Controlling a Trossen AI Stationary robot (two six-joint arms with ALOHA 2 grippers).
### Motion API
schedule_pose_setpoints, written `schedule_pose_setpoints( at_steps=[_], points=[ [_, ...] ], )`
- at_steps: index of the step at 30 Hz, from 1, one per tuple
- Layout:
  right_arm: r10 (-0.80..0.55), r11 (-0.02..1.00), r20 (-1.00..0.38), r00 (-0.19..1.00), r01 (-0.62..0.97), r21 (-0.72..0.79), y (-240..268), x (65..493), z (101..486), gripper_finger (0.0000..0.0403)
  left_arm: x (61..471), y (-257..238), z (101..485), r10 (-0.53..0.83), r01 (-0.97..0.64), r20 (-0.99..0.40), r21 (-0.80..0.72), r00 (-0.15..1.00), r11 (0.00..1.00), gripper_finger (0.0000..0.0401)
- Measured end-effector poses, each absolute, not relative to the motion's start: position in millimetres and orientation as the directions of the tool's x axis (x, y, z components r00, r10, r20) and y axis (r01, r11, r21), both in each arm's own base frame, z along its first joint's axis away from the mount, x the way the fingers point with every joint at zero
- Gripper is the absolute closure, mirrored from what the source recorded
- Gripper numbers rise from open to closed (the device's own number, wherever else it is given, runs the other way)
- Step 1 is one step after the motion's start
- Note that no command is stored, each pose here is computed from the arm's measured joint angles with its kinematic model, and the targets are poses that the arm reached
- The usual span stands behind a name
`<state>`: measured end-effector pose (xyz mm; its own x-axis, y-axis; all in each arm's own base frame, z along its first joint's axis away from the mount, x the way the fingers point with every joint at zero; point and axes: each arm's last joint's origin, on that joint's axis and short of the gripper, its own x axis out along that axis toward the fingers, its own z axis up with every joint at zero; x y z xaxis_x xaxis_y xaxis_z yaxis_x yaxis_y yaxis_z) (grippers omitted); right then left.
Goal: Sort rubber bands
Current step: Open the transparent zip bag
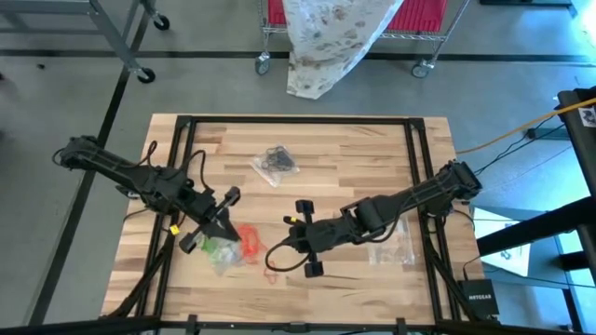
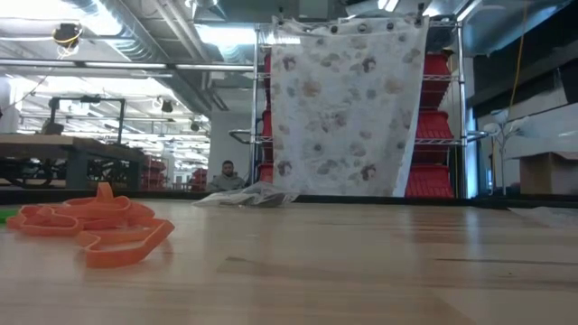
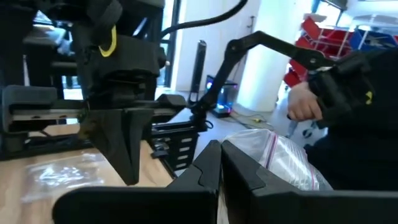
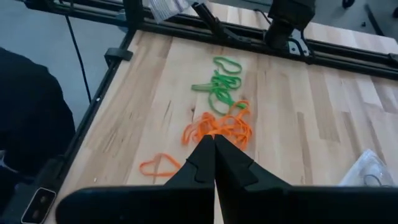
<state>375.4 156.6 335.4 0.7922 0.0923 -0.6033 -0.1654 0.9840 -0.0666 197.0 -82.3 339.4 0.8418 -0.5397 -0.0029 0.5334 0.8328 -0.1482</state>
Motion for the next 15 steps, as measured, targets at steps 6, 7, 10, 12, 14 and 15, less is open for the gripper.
schedule_pose_setpoints(
  at_steps=[6,7,10,12,14,15],
  points=[
    [0.123,0.988,-0.561,0.819,-0.152,-0.006,159,380,337,0.0403,197,-83,340,-0.567,0.562,-0.001,-0.128,0.824,0.817,0.0401],
    [0.125,0.989,-0.552,0.824,-0.148,0.003,160,381,338,0.0402,197,-83,340,-0.568,0.564,-0.001,-0.123,0.823,0.817,0.0401],
    [0.130,0.990,-0.513,0.848,-0.141,0.018,159,388,337,0.0388,197,-83,340,-0.567,0.563,0.004,-0.121,0.824,0.817,0.0401],
    [0.133,0.990,-0.482,0.866,-0.136,0.030,160,391,340,0.0367,197,-82,340,-0.556,0.553,0.004,-0.121,0.831,0.825,0.0401],
    [0.121,0.992,-0.424,0.898,-0.121,0.026,161,395,344,0.0339,197,-82,340,-0.536,0.533,0.005,-0.121,0.844,0.838,0.0401],
    [0.106,0.994,-0.396,0.912,-0.109,0.016,160,396,346,0.0324,198,-81,340,-0.520,0.517,0.006,-0.121,0.854,0.847,0.0401]
  ],
)
